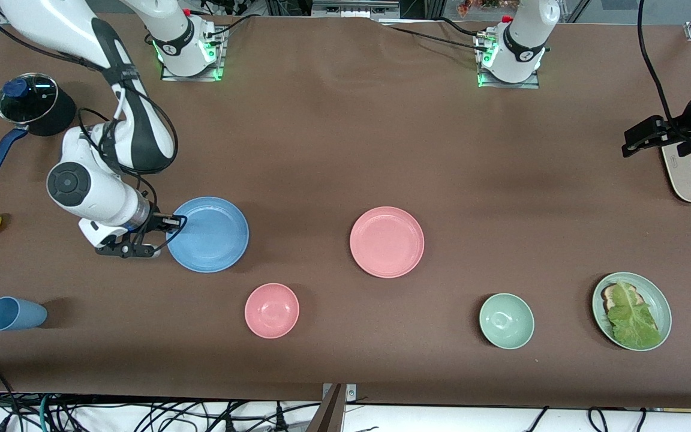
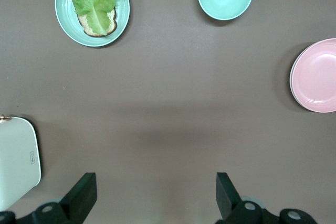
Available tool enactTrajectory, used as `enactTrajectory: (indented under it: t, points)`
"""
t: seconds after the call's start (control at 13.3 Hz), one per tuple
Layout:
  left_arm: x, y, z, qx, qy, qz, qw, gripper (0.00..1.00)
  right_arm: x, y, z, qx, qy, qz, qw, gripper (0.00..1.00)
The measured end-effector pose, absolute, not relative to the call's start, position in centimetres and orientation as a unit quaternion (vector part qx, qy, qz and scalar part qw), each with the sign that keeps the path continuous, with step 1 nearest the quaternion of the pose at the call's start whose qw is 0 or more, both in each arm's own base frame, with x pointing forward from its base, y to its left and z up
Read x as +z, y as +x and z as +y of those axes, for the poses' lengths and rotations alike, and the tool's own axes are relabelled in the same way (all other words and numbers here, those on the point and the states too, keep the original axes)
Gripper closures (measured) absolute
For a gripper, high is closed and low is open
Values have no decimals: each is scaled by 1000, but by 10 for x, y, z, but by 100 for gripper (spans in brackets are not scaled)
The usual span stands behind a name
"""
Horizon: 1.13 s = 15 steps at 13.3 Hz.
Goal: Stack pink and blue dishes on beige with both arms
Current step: 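Lift the blue plate with the right gripper toward the pink plate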
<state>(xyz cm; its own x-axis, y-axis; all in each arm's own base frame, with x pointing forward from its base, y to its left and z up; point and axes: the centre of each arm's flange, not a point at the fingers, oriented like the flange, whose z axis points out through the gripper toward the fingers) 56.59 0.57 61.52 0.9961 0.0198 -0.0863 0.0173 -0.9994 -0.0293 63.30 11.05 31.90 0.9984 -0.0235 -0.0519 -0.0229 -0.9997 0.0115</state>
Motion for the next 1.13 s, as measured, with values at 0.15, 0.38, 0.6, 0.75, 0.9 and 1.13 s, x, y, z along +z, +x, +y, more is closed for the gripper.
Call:
enactTrajectory:
  t: [0.15,0.38,0.6,0.75,0.9,1.13]
  points:
    - [615,566,6,43,-999,-9,14,0,357,638,155,-24,1000,-15,-1,95]
    - [615,566,6,43,-999,-10,14,0,377,621,238,-24,998,-54,-19,95]
    - [611,568,6,47,-999,-9,15,0,353,586,337,-22,994,-108,-23,95]
    - [606,570,6,51,-999,-9,16,0,332,566,401,-10,988,-148,-34,95]
    - [605,570,3,52,-999,-6,16,0,318,555,445,1,982,-180,-50,95]
    - [605,570,7,52,-998,-10,16,0,304,556,479,12,972,-224,-71,95]
